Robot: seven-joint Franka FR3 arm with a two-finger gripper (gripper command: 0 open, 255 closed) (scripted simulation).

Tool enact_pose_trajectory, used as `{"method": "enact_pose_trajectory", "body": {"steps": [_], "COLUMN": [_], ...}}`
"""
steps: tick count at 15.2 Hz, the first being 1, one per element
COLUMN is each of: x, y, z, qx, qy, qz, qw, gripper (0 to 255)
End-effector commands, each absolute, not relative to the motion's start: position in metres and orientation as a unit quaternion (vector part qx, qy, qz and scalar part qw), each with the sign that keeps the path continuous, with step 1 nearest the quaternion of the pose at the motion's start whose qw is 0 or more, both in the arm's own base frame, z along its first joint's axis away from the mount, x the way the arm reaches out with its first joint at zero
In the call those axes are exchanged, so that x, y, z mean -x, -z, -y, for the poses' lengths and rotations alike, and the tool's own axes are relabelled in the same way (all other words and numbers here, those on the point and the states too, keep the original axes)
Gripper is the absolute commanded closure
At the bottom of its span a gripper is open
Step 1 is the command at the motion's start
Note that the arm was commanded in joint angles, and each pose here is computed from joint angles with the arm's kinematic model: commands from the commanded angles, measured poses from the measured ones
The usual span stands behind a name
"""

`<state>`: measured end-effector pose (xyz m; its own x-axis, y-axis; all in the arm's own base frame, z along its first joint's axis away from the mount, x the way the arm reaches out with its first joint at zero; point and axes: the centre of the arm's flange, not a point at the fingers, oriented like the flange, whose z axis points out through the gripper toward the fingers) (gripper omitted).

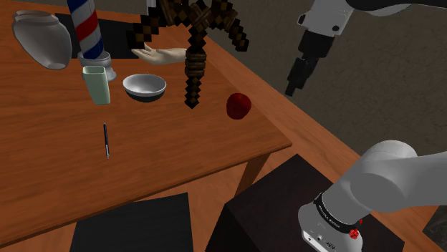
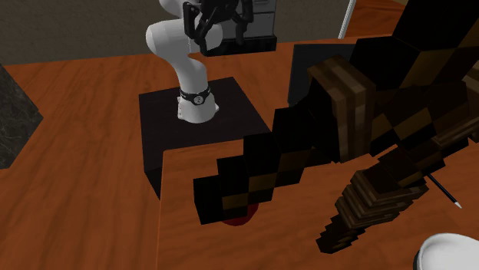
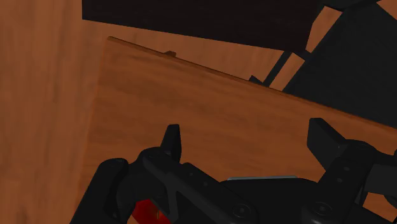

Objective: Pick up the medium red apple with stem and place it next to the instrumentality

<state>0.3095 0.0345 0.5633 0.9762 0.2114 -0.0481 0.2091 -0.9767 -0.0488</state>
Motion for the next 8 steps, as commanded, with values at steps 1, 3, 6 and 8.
{"method": "enact_pose_trajectory", "body": {"steps": [1,3,6,8], "x": [-0.309,-0.321,-0.339,-0.352], "y": [-0.563,-0.546,-0.522,-0.506], "z": [-0.035,-0.028,-0.017,-0.010], "qx": [0.994,0.994,0.993,0.992], "qy": [-0.027,-0.003,0.033,0.057], "qz": [0.106,0.107,0.108,0.109], "qw": [0.022,0.020,0.017,0.015], "gripper": [0,0,0,0]}}
